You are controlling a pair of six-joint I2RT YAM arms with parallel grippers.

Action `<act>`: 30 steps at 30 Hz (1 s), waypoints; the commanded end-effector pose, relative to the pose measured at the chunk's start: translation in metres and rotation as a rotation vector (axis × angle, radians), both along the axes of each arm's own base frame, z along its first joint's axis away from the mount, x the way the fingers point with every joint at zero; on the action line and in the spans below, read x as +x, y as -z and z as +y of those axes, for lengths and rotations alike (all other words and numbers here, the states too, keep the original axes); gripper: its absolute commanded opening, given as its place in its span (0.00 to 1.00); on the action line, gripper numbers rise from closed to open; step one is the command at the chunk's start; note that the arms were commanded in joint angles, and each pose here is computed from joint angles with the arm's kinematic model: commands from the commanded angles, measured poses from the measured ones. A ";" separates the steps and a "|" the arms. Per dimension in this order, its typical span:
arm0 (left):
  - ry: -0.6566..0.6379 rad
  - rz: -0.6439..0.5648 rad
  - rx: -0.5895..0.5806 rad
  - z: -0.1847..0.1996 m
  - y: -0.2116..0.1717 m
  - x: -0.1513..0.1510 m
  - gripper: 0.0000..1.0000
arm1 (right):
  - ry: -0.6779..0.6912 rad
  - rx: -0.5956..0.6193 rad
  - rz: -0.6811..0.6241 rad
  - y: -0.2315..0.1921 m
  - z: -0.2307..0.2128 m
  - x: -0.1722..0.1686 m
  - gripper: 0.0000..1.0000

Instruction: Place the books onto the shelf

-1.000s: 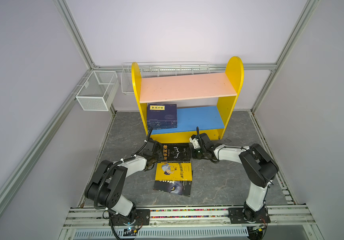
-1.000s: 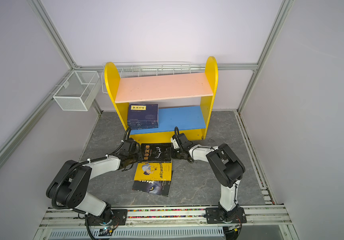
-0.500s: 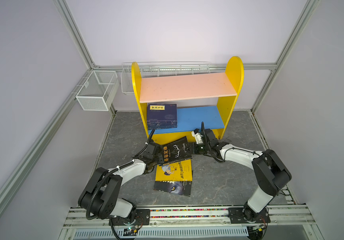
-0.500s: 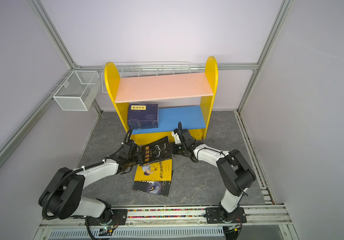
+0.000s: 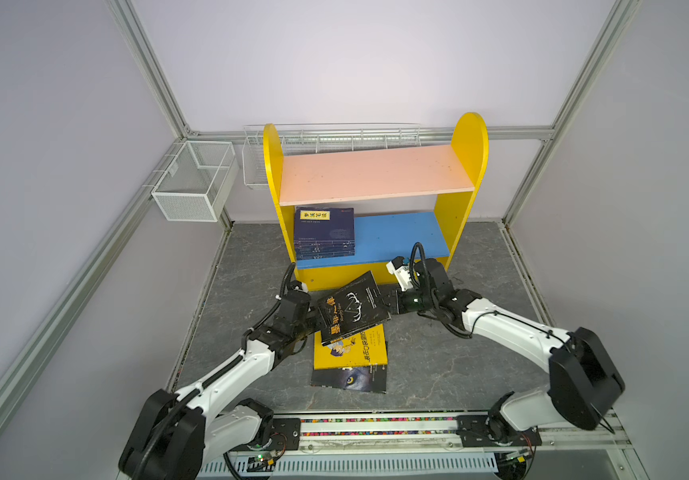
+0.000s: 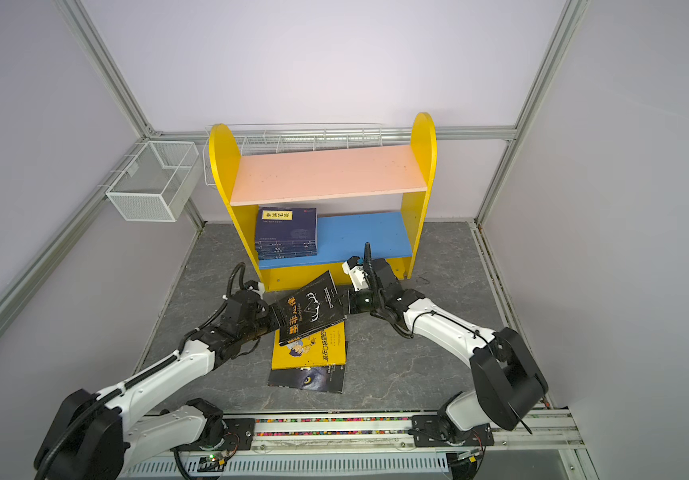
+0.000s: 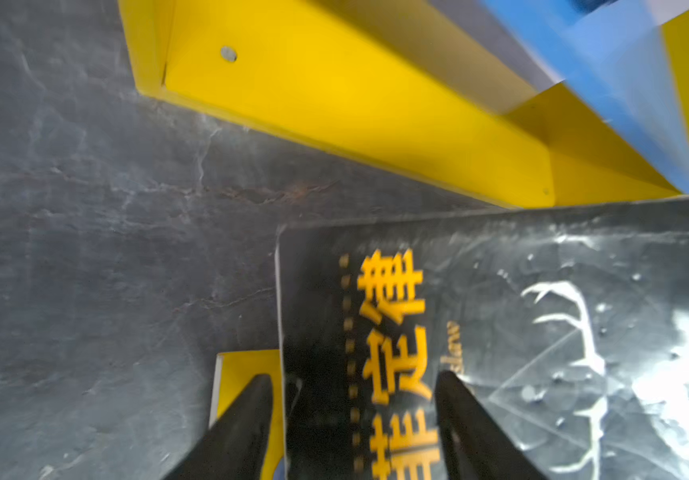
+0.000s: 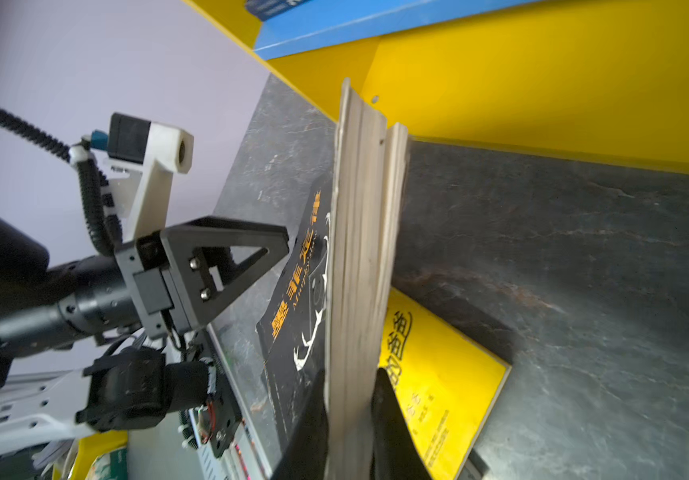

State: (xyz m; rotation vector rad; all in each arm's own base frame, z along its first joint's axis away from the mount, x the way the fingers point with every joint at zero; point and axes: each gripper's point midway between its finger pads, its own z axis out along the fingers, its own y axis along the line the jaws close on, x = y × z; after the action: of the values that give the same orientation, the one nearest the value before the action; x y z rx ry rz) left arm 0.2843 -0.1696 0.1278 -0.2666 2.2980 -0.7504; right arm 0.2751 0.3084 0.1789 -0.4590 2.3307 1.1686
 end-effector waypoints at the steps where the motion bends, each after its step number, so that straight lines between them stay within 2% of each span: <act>1: -0.048 -0.056 -0.084 0.012 -0.027 -0.004 0.75 | -0.084 0.074 -0.067 -0.038 -0.006 -0.024 0.07; 6: -0.017 -0.099 -0.185 0.017 -0.053 -0.017 0.82 | -0.032 0.127 -0.119 -0.073 -0.028 -0.026 0.07; 9: 0.054 -0.100 -0.233 0.006 -0.059 -0.025 0.84 | 0.003 0.170 -0.147 -0.093 -0.037 -0.023 0.07; 15: 0.236 -0.157 -0.453 -0.029 -0.083 -0.036 0.97 | 0.051 0.233 -0.189 -0.123 -0.051 -0.013 0.07; 19: 0.293 -0.168 -0.523 -0.040 -0.089 -0.037 0.98 | 0.062 0.302 -0.192 -0.140 -0.054 -0.008 0.07; 22: 0.357 -0.191 -0.551 -0.049 -0.101 -0.038 0.94 | 0.065 0.315 -0.187 -0.141 -0.054 -0.006 0.07; 25: 0.398 -0.188 -0.550 -0.057 -0.105 -0.038 0.83 | 0.070 0.324 -0.184 -0.142 -0.053 -0.003 0.07; 27: 0.415 -0.185 -0.550 -0.061 -0.106 -0.036 0.70 | 0.071 0.324 -0.180 -0.140 -0.052 -0.001 0.06; 29: 0.419 -0.181 -0.553 -0.063 -0.107 -0.034 0.50 | 0.076 0.319 -0.178 -0.139 -0.053 0.001 0.07; 30: 0.421 -0.189 -0.555 -0.064 -0.109 -0.033 0.43 | 0.082 0.317 -0.175 -0.138 -0.054 0.002 0.07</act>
State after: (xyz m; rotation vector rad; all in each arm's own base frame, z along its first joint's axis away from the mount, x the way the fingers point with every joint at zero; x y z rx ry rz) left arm 0.2519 -0.2249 0.2081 -0.0409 2.0295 -1.5009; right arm 0.2744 0.2510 0.2829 -0.2933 2.0813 1.3148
